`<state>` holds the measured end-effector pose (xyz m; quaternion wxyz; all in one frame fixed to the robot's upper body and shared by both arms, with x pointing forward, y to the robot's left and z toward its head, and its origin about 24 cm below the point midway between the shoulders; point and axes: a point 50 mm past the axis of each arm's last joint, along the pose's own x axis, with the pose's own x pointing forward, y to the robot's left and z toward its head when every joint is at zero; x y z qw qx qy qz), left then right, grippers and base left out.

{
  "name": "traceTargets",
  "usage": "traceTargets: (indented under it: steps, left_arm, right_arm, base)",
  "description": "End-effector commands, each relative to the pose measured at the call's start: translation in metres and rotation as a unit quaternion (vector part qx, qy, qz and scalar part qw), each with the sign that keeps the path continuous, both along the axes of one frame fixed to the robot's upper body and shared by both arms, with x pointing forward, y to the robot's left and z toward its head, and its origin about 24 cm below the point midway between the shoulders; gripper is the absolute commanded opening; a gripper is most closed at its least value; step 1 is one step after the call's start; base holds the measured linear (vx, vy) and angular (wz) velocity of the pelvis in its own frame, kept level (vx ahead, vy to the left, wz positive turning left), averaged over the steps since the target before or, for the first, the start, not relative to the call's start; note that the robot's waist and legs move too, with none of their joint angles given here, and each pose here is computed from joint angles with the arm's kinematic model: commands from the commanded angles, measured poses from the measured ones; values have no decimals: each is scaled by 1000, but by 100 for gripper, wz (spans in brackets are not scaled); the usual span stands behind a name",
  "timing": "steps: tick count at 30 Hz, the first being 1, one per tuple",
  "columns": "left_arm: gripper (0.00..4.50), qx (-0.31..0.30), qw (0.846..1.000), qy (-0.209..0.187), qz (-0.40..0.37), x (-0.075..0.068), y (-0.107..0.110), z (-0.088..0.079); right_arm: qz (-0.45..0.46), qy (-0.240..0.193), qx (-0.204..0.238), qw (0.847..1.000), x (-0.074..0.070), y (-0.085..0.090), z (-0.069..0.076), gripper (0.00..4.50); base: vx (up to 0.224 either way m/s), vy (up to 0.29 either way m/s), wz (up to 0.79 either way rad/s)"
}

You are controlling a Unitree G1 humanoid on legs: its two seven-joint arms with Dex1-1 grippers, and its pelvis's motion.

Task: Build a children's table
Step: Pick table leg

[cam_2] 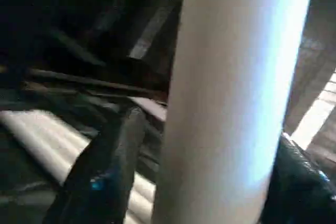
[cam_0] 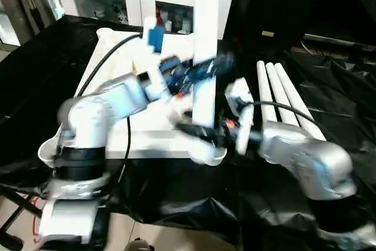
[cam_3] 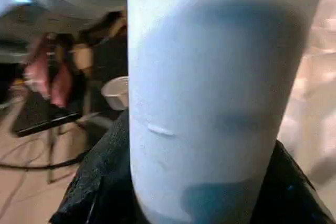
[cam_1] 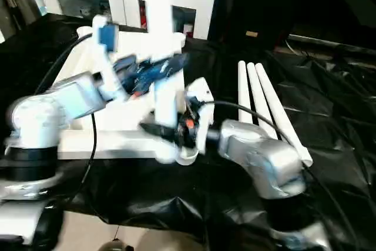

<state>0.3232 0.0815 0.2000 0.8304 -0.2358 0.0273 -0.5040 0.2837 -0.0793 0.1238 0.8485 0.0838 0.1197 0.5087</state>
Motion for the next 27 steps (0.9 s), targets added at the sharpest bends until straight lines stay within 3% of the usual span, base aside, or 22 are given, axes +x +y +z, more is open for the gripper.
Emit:
traceTargets:
  steps: [1, 6, 8, 17, 18, 24, 27]
  left_arm:
    - [299, 35, 996, 21, 82, 12, 0, -5]
    - [299, 81, 982, 38, 165, 21, -2, -11]
    - [271, 94, 975, 38, 199, 23, -1, -11]
    - [194, 86, 971, 44, 220, 21, -5, -11]
    - [190, 80, 972, 41, 218, 20, -6, -10]
    - [185, 68, 982, 19, 176, 16, -10, -6]
    - [185, 65, 988, 6, 138, 12, -11, -3]
  right_arm:
    - [-22, -36, -7, 999, 6, 5, 9, 194]
    - [-64, -45, -1, 997, 16, 11, 11, 194]
    - [-75, -50, 1, 996, 19, 13, 13, 194]
    - [-98, -60, 2, 993, 26, 17, 16, 194]
    - [-103, -62, 2, 993, 27, 17, 17, 250]
    - [-63, -40, 5, 997, 23, 12, 15, 306]
    - [13, -28, 17, 999, 9, 3, 16, 328]
  base:
    - [0, 0, 0]
    - [0, 0, 0]
    - [0, 0, 0]
    - [0, 0, 0]
    - [0, 0, 0]
    - [0, 0, 0]
    - [0, 0, 0]
